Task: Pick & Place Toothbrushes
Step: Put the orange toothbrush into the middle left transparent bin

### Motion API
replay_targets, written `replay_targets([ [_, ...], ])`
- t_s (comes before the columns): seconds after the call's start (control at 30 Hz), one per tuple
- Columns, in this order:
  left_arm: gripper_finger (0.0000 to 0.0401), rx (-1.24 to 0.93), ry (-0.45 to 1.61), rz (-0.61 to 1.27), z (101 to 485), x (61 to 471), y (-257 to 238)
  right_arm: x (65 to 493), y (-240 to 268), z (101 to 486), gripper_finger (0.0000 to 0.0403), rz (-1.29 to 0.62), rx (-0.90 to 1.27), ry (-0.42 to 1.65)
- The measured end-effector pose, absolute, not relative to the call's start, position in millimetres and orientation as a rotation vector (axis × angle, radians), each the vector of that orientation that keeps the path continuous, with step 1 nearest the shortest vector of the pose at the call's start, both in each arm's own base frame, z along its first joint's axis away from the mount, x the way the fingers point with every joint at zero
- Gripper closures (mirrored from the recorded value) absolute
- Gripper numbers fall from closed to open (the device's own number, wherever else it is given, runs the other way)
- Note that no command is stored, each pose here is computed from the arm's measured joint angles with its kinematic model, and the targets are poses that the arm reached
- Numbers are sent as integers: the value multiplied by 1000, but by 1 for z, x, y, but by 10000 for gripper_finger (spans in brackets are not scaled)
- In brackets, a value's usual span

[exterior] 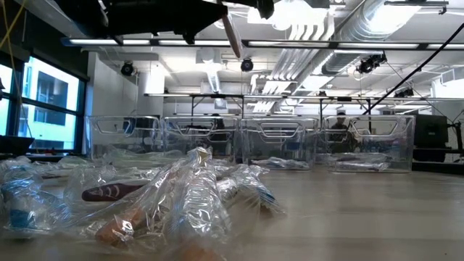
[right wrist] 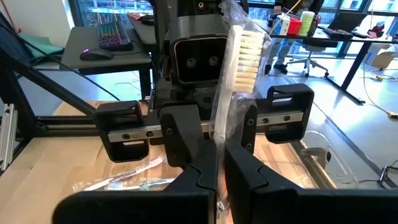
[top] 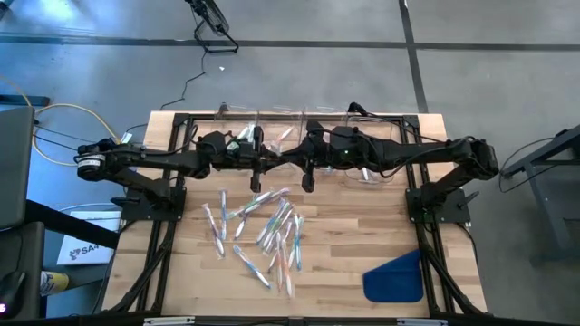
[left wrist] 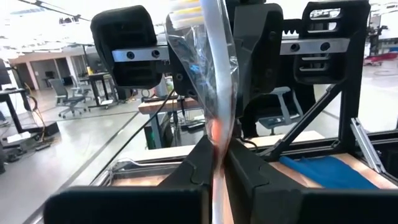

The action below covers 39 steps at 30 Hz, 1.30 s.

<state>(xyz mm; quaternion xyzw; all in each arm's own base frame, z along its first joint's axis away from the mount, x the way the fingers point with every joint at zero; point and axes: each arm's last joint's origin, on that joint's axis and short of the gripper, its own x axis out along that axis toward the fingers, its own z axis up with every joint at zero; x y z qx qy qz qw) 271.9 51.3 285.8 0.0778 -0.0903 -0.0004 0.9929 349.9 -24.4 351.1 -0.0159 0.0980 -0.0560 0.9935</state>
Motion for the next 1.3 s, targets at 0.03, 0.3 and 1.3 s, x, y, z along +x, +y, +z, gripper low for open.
replay_targets([
  [0.03, 384, 158, -180, -1, 286, 272, 51, 350, -24, 351, 399, -112, -32, 196],
  [0.3, 391, 178, -182, -25, 286, 272, 51, 350, -24, 351, 385, -106, -30, 197],
  [1.3, 391, 106, -57, 174, 276, 240, 137, 254, -20, 388, 254, -223, 145, 409],
])
